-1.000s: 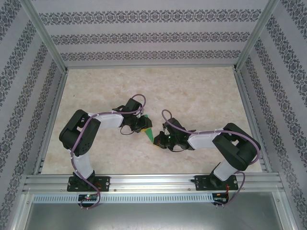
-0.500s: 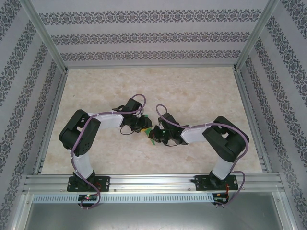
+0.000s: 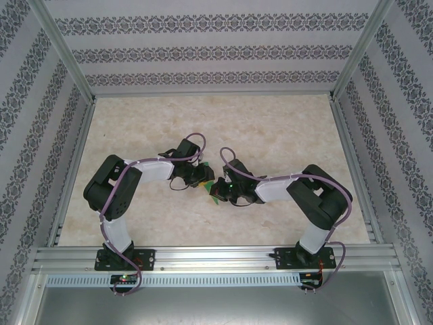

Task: Fold a paper plane with a square sheet of paper (pick it up from the middle)
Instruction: Fold the wing for the fifth time at the center of the table.

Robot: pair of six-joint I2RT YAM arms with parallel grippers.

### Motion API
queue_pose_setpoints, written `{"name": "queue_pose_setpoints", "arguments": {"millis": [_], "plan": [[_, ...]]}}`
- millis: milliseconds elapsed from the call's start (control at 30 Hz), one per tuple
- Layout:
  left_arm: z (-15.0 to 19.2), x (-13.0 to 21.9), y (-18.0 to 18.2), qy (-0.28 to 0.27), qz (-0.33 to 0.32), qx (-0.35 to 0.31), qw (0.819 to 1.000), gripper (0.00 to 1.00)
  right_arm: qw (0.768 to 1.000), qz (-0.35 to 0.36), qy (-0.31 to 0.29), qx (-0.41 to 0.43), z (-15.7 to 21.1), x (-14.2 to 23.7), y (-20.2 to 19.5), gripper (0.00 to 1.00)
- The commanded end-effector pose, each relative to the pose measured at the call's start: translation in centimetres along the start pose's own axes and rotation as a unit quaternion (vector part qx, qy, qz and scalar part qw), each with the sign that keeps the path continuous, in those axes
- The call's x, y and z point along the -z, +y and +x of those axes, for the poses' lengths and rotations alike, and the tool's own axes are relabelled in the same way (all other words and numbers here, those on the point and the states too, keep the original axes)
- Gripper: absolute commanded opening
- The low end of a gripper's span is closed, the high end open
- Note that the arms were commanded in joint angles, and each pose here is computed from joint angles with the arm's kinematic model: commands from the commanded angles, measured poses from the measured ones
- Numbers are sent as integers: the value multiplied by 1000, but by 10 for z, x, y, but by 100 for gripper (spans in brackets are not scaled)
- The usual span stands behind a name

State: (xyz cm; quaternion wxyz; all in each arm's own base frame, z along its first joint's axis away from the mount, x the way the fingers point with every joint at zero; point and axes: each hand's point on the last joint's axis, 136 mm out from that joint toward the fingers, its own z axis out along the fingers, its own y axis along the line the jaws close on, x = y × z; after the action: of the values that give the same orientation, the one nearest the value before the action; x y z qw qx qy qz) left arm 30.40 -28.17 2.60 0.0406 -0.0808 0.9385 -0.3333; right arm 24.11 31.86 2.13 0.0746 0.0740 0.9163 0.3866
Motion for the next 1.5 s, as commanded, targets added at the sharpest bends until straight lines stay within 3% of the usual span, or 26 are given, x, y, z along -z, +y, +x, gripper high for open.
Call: {"name": "queue_pose_setpoints", "arguments": {"millis": [0, 100, 233, 467, 633, 800, 1033, 1167, 1467], "plan": [[3, -9, 22, 6, -38, 4, 999, 38, 999, -32, -16, 27, -13, 9, 33, 4], [3, -9, 22, 6, -38, 5, 999, 38, 999, -32, -25, 29, -22, 6, 37, 5], [3, -9, 22, 6, -35, 5, 999, 38, 1000, 1, -21, 12, -24, -8, 11, 4], [2, -9, 19, 6, -32, 3, 999, 38, 998, 60, 5, -12, -3, -17, -38, 2], [-1, -5, 15, 3, -30, -4, 1000, 39, 997, 65, 21, -24, 11, -14, -53, 0], [-7, 10, -6, -13, -13, -34, 999, 43, 997, 54, 43, -30, 25, -13, -61, 0], [-8, 52, -54, -45, 60, -97, 992, 51, 996, 50, 70, -17, 36, -12, -61, 0], [-2, 60, -51, -55, 67, -104, 991, 52, 996, 49, 70, -15, 34, -12, -58, 0], [9, 40, -40, -38, 92, -95, 990, 47, 996, 54, 69, -18, 33, -13, -60, 0]]}}
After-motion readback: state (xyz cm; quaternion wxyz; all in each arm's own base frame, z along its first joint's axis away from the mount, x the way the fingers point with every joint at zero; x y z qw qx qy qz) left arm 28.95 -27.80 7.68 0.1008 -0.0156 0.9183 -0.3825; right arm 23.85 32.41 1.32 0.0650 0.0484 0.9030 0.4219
